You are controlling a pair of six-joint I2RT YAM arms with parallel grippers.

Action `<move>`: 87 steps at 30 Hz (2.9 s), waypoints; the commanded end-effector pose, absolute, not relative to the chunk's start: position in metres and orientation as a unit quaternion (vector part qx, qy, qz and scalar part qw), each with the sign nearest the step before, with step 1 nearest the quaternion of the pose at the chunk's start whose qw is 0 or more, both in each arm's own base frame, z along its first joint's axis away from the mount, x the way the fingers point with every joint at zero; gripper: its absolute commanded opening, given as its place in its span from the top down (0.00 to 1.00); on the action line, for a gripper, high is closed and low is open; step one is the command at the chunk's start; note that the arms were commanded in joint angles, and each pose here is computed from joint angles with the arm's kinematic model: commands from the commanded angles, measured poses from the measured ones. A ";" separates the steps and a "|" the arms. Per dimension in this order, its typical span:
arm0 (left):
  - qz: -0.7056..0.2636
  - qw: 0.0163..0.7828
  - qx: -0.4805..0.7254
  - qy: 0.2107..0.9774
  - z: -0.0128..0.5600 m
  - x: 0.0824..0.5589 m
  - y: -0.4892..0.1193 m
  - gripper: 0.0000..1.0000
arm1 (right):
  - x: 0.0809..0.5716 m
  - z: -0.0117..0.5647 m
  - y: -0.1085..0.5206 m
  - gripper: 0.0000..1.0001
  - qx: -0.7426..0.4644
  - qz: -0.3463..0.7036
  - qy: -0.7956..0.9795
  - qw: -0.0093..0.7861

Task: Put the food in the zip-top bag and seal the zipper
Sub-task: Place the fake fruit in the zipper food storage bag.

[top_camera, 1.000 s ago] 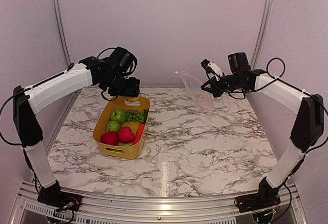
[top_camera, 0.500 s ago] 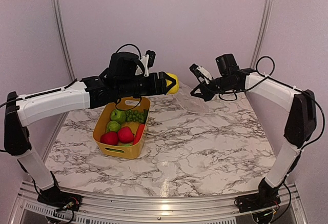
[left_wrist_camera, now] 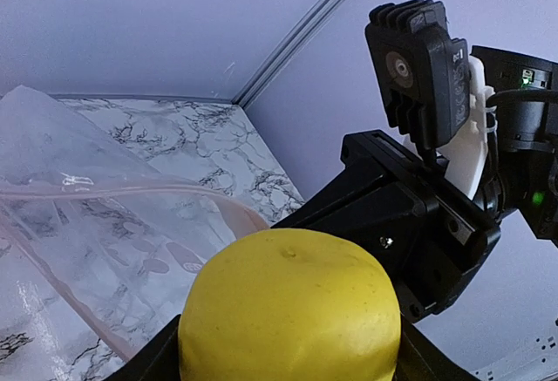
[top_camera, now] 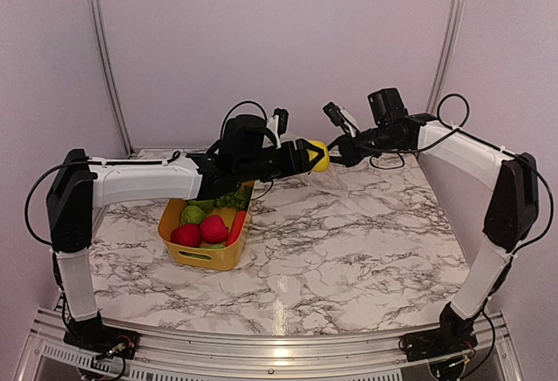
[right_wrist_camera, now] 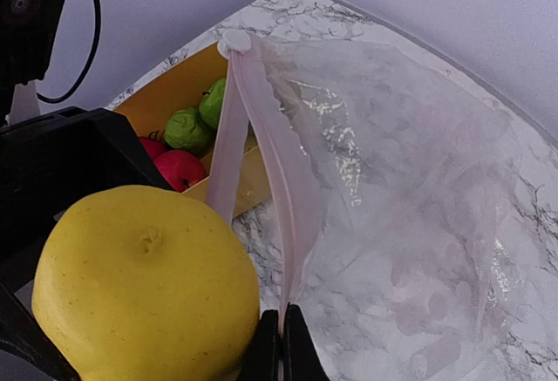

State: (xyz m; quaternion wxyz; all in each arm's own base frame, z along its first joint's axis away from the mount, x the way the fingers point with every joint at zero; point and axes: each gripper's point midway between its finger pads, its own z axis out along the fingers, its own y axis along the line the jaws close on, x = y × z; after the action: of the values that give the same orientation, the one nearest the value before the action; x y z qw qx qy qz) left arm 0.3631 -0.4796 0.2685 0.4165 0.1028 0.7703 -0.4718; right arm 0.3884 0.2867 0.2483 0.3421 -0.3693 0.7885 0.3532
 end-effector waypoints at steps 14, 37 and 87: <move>-0.462 0.432 0.070 0.771 0.245 0.376 -0.478 0.44 | 0.389 0.309 0.272 1.00 -0.346 0.366 0.774 0.384; -0.450 0.399 -0.010 0.799 0.249 0.407 -0.496 0.06 | 0.367 0.302 0.289 1.00 -0.362 0.379 0.767 0.370; -0.065 0.423 0.074 0.901 0.188 0.317 -0.266 0.01 | 0.413 0.271 0.184 1.00 -0.369 0.215 0.762 0.486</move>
State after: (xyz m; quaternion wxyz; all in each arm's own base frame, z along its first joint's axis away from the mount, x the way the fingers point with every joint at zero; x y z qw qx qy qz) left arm 0.3165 -0.2957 0.2060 0.4444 0.1201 0.8780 -0.1314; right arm 0.4264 0.1646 0.2707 0.4835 -0.3422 0.7883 0.1664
